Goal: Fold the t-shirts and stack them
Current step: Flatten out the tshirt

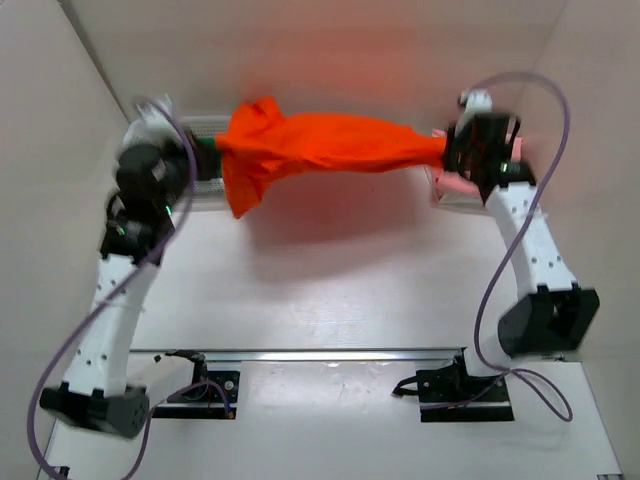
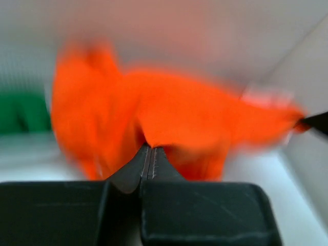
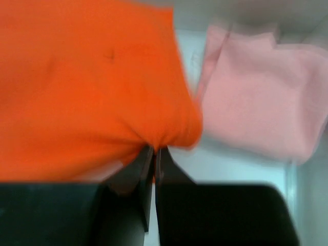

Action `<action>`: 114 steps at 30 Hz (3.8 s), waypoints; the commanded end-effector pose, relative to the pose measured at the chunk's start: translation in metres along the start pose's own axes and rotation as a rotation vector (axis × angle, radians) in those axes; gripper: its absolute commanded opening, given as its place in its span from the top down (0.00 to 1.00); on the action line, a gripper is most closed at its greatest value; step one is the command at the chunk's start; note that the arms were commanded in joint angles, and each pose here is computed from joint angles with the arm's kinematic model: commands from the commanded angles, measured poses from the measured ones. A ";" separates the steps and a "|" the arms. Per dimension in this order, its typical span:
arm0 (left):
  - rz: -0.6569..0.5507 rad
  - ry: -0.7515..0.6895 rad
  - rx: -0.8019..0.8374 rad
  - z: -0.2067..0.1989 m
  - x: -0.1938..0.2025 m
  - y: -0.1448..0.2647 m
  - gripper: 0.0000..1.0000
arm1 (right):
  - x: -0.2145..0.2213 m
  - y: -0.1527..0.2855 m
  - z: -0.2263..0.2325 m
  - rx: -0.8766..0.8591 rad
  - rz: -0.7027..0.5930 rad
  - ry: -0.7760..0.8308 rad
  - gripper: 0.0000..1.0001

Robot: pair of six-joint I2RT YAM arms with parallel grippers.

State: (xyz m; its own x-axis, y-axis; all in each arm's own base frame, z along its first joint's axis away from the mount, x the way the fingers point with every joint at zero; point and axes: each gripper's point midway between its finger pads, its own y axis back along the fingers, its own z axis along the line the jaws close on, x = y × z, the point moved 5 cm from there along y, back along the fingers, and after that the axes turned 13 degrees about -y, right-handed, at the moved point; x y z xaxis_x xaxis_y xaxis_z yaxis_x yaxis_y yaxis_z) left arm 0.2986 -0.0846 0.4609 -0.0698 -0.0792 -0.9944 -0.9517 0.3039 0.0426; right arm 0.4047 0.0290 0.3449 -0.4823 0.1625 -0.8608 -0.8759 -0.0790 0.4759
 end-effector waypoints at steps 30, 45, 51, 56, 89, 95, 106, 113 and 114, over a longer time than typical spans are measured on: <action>0.548 0.303 0.023 -0.005 0.275 0.053 1.00 | 0.311 0.081 -0.034 0.221 0.801 -0.435 1.00; 0.492 0.300 0.008 0.012 0.255 -0.025 1.00 | 0.299 0.059 -0.045 0.149 0.819 -0.502 0.84; 0.492 0.311 0.016 0.010 0.258 -0.026 1.00 | 0.301 0.064 -0.035 0.122 0.841 -0.491 0.59; 0.486 0.318 0.014 0.012 0.257 -0.023 1.00 | 0.315 0.072 -0.030 0.131 0.889 -0.494 0.58; 0.394 0.302 0.071 -0.012 0.202 0.048 1.00 | 0.286 0.182 -0.003 0.031 0.760 -0.534 1.00; 0.385 0.308 0.081 -0.013 0.193 0.045 1.00 | 0.309 0.185 -0.003 0.027 0.825 -0.559 1.00; 0.370 0.318 0.095 -0.016 0.196 0.044 1.00 | 0.332 0.194 -0.016 0.150 0.913 -0.483 1.00; 0.350 0.325 0.069 -0.005 0.191 0.005 1.00 | 0.335 0.173 -0.005 0.067 0.985 -0.509 1.00; 0.341 0.322 0.074 -0.006 0.186 0.002 1.00 | 0.334 0.171 -0.005 0.061 0.980 -0.519 1.00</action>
State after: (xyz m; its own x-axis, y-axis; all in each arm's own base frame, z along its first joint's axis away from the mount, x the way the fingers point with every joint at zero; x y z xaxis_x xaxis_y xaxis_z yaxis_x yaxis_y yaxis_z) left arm 0.2608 -0.1026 0.2487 -0.5604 -0.2246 -0.7972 -0.7924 0.4255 0.4371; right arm 0.0831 0.0602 0.1389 -0.8840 0.4625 0.0673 -0.0857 -0.3020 0.9495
